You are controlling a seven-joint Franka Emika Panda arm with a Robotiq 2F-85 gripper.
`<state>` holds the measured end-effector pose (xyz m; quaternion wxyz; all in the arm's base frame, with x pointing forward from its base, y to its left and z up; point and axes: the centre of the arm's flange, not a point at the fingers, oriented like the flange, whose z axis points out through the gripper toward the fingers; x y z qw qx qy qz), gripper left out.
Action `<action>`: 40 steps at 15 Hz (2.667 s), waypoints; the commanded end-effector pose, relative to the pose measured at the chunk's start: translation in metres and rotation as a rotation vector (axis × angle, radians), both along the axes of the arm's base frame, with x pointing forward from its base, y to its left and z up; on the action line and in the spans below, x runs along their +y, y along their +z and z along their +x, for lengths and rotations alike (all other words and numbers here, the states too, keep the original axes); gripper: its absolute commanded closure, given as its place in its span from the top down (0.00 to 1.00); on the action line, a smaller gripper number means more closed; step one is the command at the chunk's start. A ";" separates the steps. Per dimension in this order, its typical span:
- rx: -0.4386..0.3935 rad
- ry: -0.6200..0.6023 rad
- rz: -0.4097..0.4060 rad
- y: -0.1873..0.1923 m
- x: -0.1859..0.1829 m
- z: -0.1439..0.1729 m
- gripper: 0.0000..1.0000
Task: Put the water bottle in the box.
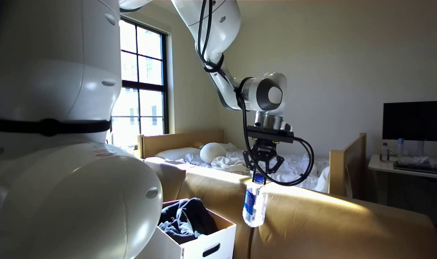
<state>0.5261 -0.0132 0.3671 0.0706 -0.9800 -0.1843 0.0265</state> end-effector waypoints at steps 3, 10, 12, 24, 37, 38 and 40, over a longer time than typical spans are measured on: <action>0.010 0.049 -0.020 -0.016 0.018 -0.005 0.35; -0.008 0.055 -0.019 -0.018 0.017 -0.005 0.14; -0.026 0.062 0.001 -0.030 0.017 0.004 0.14; -0.039 0.387 0.116 -0.108 0.182 0.130 0.14; 0.182 0.666 0.047 -0.169 0.339 0.142 0.14; 0.212 0.686 0.044 -0.176 0.339 0.143 0.14; 0.276 0.689 0.066 -0.190 0.333 0.144 0.14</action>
